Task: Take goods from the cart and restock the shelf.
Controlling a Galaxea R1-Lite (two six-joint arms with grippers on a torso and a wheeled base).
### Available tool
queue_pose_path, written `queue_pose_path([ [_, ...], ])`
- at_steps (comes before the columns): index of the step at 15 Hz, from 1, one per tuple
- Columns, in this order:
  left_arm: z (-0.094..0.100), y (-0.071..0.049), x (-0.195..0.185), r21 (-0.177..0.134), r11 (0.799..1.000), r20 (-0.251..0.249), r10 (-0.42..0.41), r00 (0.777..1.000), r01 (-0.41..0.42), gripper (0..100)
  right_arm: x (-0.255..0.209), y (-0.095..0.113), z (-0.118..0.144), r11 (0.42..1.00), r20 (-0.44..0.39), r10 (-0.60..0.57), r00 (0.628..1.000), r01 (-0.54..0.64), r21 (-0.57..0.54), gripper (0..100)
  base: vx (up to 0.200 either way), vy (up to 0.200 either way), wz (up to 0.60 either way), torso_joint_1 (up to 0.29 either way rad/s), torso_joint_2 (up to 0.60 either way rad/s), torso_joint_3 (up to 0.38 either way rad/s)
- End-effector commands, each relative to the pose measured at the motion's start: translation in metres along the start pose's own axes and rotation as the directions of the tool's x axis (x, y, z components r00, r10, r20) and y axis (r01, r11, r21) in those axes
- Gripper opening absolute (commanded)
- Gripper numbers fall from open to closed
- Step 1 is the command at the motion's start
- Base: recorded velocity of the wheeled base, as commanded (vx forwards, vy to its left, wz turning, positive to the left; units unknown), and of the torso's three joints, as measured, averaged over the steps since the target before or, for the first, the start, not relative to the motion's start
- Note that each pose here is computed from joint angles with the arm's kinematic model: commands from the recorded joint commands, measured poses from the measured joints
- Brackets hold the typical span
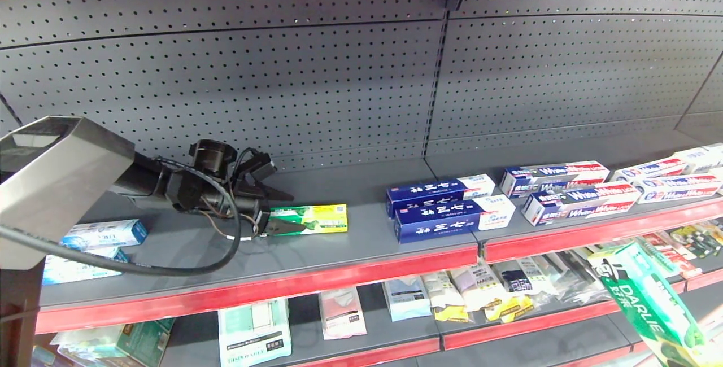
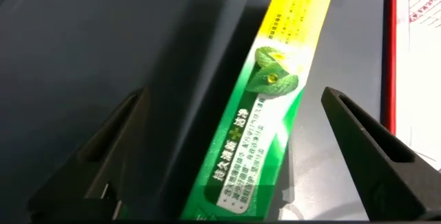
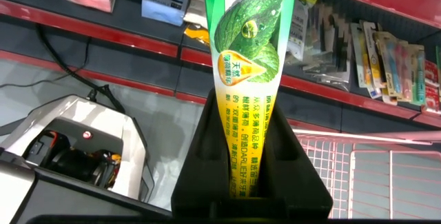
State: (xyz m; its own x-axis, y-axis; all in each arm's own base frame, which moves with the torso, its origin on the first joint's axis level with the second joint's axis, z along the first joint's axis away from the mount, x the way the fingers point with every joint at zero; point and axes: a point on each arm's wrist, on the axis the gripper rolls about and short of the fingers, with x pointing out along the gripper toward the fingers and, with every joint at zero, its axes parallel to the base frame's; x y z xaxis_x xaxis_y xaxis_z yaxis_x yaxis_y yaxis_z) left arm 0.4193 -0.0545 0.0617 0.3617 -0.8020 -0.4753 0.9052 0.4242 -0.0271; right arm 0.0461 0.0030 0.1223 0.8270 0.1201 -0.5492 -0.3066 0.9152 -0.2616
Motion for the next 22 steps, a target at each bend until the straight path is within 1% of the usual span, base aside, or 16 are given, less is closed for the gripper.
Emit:
queue_pose_path([
  [1, -0.002, 0.004, -0.005, 0.002, 1.0, 0.001, 0.015, 1.0, -0.015, 100, 0.0, 0.0, 0.0, 1.0, -0.002, 0.001, 1.0, -0.001, -0.001, 0, 0.0, 0.0, 0.0, 0.0, 0.0, 0.0],
  [3, -0.007, 0.005, -0.011, 0.005, 1.0, -0.014, 0.017, 1.0, -0.017, 100, 0.0, 0.0, -0.001, 1.0, -0.003, 0.002, 1.0, -0.002, 0.0, 0, 0.0, 0.0, 0.0, 0.0, 0.0, 0.0],
  [4, -0.009, 0.006, -0.014, 0.012, 1.0, -0.021, 0.018, 1.0, -0.018, 100, 0.0, 0.0, -0.001, 1.0, -0.003, 0.002, 1.0, -0.002, 0.0, 0, 0.0, 0.0, 0.0, 0.0, 0.0, 0.0],
  [6, -0.014, 0.009, -0.019, 0.004, 1.0, -0.027, 0.027, 0.999, -0.027, 100, 0.0, 0.0, -0.001, 1.0, -0.003, 0.002, 1.0, -0.002, 0.0, 0, 0.0, 0.0, 0.0, 0.0, 0.0, 0.0],
  [9, -0.013, 0.01, -0.019, 0.007, 1.0, -0.025, 0.029, 0.999, -0.029, 100, 0.001, 0.0, -0.001, 1.0, -0.007, 0.004, 1.0, -0.004, 0.0, 0, 0.0, 0.0, 0.0, 0.0, 0.0, 0.0],
  [12, -0.008, 0.012, -0.017, 0.023, 0.999, -0.016, 0.032, 0.999, -0.031, 100, 0.001, 0.001, -0.002, 1.0, -0.009, 0.004, 1.0, -0.004, 0.0, 0, 0.0, 0.0, 0.0, 0.0, 0.0, 0.0],
  [14, -0.007, 0.012, -0.016, 0.025, 0.999, -0.016, 0.029, 0.999, -0.029, 100, 0.001, 0.001, -0.002, 1.0, -0.011, 0.005, 1.0, -0.005, 0.001, 0, 0.0, 0.0, 0.0, 0.0, 0.0, 0.0],
  [15, -0.009, 0.012, -0.015, 0.023, 0.999, -0.019, 0.027, 0.999, -0.027, 0, 0.001, 0.001, -0.002, 1.0, -0.013, 0.006, 1.0, -0.006, 0.001, 0, 0.0, 0.0, 0.0, 0.0, 0.0, 0.0],
  [22, -0.01, 0.011, -0.012, 0.02, 1.0, -0.022, 0.018, 1.0, -0.018, 0, 0.002, 0.001, -0.002, 1.0, -0.02, 0.009, 1.0, -0.009, 0.002, 0, 0.0, 0.0, 0.0, 0.0, 0.0, 0.0],
])
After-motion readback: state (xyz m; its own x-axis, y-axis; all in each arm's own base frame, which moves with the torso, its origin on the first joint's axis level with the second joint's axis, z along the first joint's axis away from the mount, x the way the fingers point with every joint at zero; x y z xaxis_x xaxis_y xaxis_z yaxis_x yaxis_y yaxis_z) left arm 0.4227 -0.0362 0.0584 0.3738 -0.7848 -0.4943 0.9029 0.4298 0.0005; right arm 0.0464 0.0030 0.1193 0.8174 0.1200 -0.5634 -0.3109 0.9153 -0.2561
